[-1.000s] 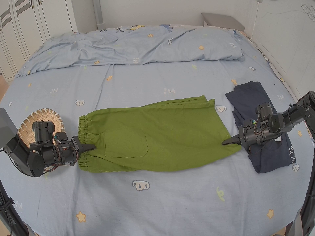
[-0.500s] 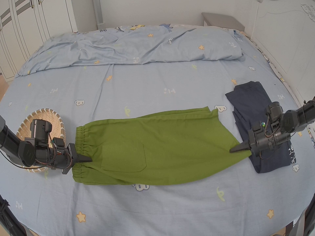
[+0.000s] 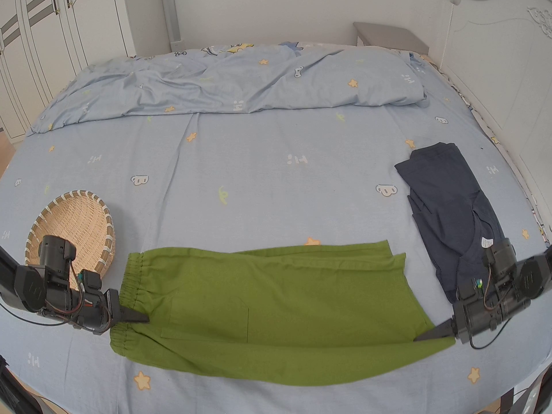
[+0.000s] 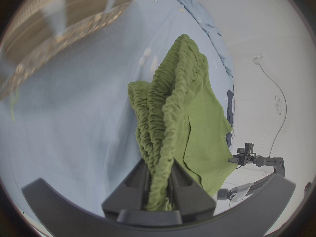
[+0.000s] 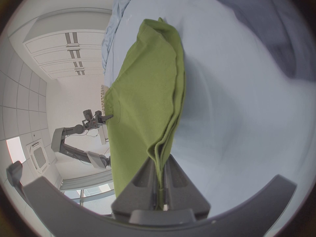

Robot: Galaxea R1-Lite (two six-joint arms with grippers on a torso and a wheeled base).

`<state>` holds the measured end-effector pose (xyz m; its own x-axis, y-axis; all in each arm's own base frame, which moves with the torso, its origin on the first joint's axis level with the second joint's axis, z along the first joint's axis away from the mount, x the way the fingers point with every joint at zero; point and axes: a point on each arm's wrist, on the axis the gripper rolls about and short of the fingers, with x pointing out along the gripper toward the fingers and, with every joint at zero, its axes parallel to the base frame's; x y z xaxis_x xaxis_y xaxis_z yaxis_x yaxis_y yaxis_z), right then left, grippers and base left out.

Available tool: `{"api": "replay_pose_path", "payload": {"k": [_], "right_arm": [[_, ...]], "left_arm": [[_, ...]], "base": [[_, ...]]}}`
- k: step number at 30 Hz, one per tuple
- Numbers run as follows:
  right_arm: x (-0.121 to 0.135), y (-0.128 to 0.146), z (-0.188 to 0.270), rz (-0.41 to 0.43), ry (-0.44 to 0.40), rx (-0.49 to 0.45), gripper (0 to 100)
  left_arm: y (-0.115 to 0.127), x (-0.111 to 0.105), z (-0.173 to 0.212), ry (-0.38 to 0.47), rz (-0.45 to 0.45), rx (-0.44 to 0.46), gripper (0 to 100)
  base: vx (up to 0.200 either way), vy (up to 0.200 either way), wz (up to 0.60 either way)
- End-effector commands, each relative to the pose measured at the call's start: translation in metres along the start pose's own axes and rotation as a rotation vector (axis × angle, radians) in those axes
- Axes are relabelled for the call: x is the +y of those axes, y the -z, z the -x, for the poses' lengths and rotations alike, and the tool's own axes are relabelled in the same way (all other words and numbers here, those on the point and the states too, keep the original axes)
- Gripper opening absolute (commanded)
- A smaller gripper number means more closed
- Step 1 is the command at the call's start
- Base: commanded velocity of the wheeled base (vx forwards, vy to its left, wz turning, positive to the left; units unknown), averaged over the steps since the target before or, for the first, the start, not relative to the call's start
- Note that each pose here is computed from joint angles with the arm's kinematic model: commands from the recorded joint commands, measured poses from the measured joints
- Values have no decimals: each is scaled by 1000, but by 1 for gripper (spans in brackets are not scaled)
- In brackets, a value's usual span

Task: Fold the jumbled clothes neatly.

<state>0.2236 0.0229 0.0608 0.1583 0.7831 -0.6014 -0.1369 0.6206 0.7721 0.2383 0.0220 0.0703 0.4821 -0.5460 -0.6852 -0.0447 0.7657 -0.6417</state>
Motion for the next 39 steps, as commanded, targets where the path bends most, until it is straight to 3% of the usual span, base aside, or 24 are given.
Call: {"api": "replay_pose_path", "payload": {"k": [1, 10, 11, 17, 21, 22, 29, 34, 39], "right_arm": [[0, 58, -3, 37, -23, 17, 0], [-5, 68, -6, 66, -26, -2, 0], [-5, 66, -6, 69, -28, -6, 100], [-5, 64, -5, 71, -30, -21, 100], [1, 57, 4, 128, -33, -93, 100], [11, 47, 16, 174, -35, -171, 100], [75, 8, 57, 231, -125, -375, 100], [101, -7, 72, 271, -168, -434, 100], [103, -8, 73, 278, -173, -438, 100]], "left_arm": [[43, 13, 14, -32, -20, 53, 0], [53, 15, 17, -35, -23, 65, 0], [54, 14, 18, -34, -26, 59, 0], [53, 10, 23, -28, -40, 41, 0], [52, 2, 37, -26, -68, -21, 0], [52, -5, 47, -27, -83, -50, 0], [48, -26, 86, -61, -153, -104, 0], [47, -17, 107, -126, -217, -142, 0], [42, -17, 113, -141, -240, -177, 0]], "base": [[0, 0, 0], [0, 0, 0], [0, 0, 0], [0, 0, 0], [0, 0, 0], [0, 0, 0], [0, 0, 0], [0, 0, 0], [0, 0, 0]]}}
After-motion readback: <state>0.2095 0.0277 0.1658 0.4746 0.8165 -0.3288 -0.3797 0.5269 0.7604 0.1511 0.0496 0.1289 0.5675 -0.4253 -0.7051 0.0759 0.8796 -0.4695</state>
